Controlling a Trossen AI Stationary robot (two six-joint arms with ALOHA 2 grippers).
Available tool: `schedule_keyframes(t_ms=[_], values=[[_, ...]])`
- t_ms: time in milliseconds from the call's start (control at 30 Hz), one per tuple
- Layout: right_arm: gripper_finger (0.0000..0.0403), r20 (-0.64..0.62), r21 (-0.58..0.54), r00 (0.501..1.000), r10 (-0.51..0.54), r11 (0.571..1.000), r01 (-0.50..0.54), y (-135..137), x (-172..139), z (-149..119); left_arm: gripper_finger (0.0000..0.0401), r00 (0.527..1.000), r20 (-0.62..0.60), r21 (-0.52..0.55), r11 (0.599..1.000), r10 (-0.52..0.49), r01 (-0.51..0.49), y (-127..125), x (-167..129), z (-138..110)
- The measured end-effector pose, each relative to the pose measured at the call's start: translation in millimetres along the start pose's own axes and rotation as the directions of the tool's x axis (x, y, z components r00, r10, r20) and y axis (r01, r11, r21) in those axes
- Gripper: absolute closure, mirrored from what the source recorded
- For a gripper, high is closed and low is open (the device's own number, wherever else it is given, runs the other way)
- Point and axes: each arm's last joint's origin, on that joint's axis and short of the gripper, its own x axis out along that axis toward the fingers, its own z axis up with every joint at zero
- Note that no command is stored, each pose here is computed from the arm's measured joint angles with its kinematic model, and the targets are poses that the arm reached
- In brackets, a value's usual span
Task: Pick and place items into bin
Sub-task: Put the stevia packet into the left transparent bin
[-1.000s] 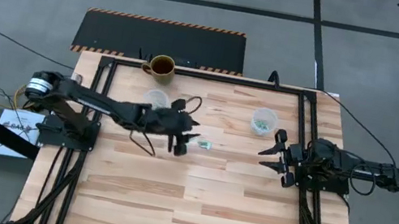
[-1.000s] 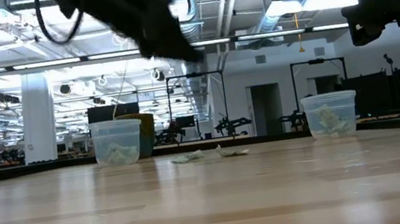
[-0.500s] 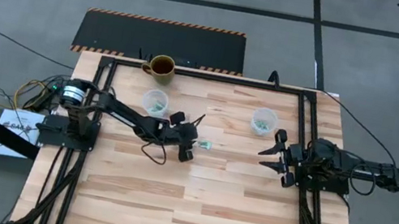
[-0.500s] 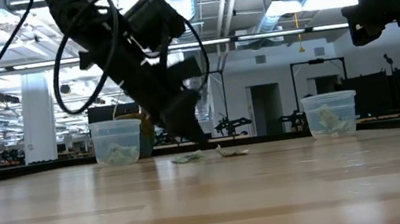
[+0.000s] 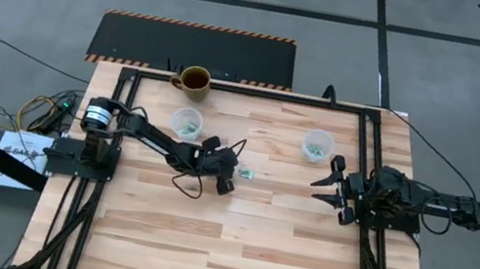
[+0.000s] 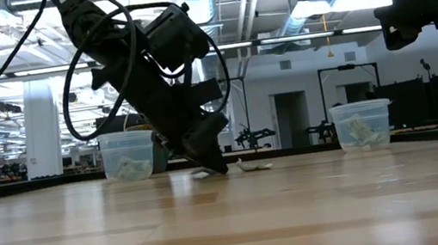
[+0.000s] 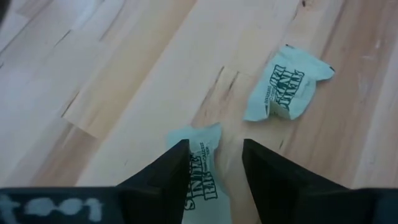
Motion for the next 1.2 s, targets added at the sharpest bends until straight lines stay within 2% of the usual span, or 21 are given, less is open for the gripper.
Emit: schedule_keyframes(t_ms=[133, 300, 467, 633, 733, 833, 933, 1033, 1200], values=[[0.0268, -0.001, 0.000, 1.000, -0.001, 1.000, 0.001, 0.0, 0.0, -0.1, 0.0298, 1.000, 0.000, 0.005, 1.000, -0.004, 0.004, -3.6, -0.8, -1.1], [0.0270, 0.000, 0.000, 1.000, 0.000, 1.000, 0.000, 0.0, 0.0, 0.0, 0.0384, 1.000, 0.008, 0.024, 1.000, 0.019, -0.019, -8.7, -2.7, -3.7], [0.0269, 0.000, 0.000, 1.000, 0.000, 1.000, 0.000, 0.0, 0.0, 0.0, 0.0397, 0.998, 0.024, 0.026, 0.998, 0.050, -0.051, -10.3, -3.8, -4.7], [0.0269, 0.000, 0.000, 1.000, 0.000, 1.000, 0.000, 0.0, 0.0, 0.0, 0.0401, 0.986, 0.078, 0.050, 0.987, 0.146, -0.150, -18.3, -17.0, -1.7], [0.0270, 0.000, 0.000, 1.000, 0.000, 1.000, 0.000, 0.0, 0.0, 0.0, 0.0401, 0.952, 0.172, 0.050, 0.963, 0.254, -0.266, -23.8, -45.7, 16.2], [0.0268, 0.000, 0.000, 1.000, 0.000, 1.000, 0.000, 0.0, 0.0, 0.0, 0.0401, 0.881, 0.309, -0.019, 0.928, 0.359, -0.371, -25.4, -94.8, 41.7], [0.0269, -0.001, 0.000, 1.000, 0.000, 1.000, 0.000, 0.0, 0.0, -0.1, 0.0401, 0.829, 0.396, -0.052, 0.911, 0.395, -0.409, -21.0, -140.1, 54.5], [0.0270, -0.001, 0.001, 1.000, -0.001, 1.000, 0.001, 0.0, 0.0, -0.1, 0.0401, 0.776, 0.467, -0.120, 0.900, 0.424, -0.419, -5.8, -187.5, 64.8], [0.0269, 0.000, 0.000, 1.000, 0.000, 1.000, 0.000, 0.0, 0.0, 0.0, 0.0401, 0.785, 0.424, -0.170, 0.891, 0.451, -0.420, 33.9, -227.0, 56.3]])
